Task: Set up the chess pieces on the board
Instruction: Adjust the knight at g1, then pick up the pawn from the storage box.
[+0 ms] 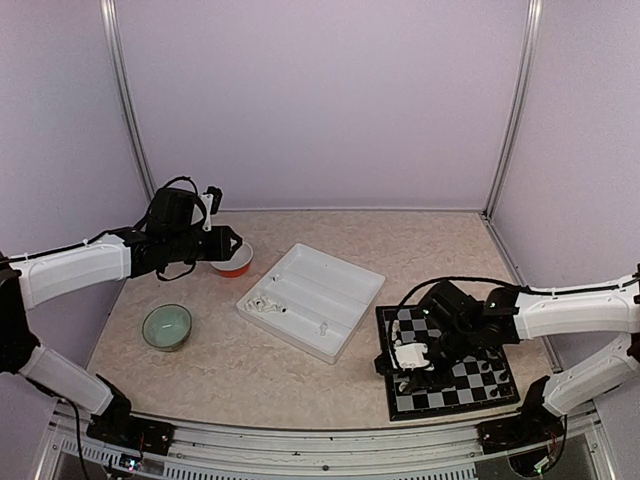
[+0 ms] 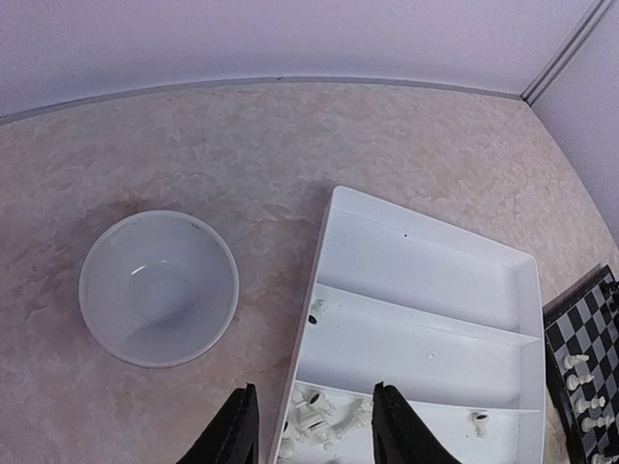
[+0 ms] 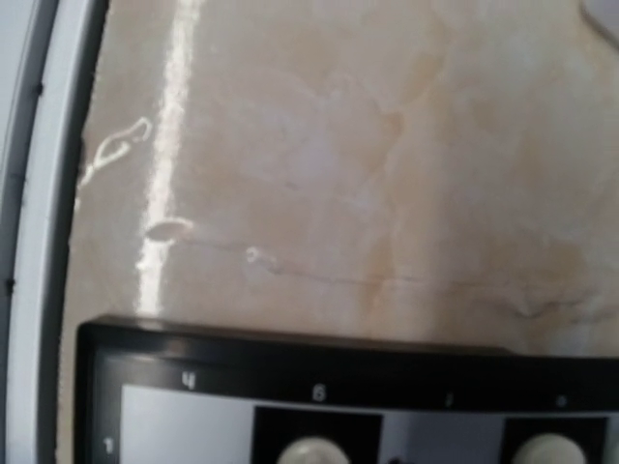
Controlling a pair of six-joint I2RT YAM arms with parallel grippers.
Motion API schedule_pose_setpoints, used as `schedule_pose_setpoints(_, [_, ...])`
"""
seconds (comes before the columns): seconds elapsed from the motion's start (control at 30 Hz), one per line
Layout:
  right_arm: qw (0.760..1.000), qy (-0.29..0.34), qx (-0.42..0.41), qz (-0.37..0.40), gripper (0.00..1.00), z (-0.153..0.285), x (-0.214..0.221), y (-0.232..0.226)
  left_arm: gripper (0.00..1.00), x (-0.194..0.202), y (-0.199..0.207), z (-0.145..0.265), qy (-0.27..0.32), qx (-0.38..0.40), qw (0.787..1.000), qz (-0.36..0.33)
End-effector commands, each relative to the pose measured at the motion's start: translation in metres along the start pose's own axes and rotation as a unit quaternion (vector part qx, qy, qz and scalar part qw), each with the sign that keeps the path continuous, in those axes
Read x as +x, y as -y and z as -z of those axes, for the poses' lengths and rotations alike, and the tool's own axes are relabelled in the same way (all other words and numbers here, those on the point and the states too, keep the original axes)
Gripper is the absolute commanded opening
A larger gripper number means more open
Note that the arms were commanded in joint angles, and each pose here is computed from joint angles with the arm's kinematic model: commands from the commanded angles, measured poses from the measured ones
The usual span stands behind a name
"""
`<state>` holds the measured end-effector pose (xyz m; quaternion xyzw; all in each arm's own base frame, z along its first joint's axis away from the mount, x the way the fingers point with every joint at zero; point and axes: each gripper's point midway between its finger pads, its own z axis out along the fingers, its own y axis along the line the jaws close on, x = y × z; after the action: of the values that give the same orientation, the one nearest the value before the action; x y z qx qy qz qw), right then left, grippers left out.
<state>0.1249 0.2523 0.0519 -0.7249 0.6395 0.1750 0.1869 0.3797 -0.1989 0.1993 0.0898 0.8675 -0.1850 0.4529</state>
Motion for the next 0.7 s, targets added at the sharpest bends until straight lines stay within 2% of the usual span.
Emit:
schedule_pose_setpoints(0.0, [0.999,0.021,0.027,-0.005,0.35,0.02,-0.014,0.011,0.4,0.01,0.003,-0.014,-0.024,0.008,0.999,0.04])
schedule_pose_setpoints(0.1, [0.997,0.047,0.047,-0.026,0.36,0.039,-0.022,0.028,0.39,0.018,0.015,-0.026,-0.053,0.013,0.997,0.052])
schedule_pose_setpoints(0.2, [0.994,0.076,0.069,-0.047,0.36,0.058,-0.027,0.044,0.38,0.028,0.032,-0.046,-0.09,0.007,0.995,0.034])
schedule_pose_setpoints(0.3, [0.99,0.09,0.089,-0.065,0.36,0.07,-0.027,0.057,0.38,0.032,0.052,-0.062,-0.128,0.009,0.991,-0.022])
schedule_pose_setpoints(0.43, [0.985,0.107,0.104,-0.082,0.36,0.086,-0.027,0.068,0.38,0.06,0.046,-0.1,-0.212,-0.021,0.97,-0.116])
schedule_pose_setpoints(0.67, [0.983,0.119,0.111,-0.087,0.36,0.093,-0.027,0.071,0.37,0.077,0.038,-0.128,-0.271,-0.042,0.935,-0.223])
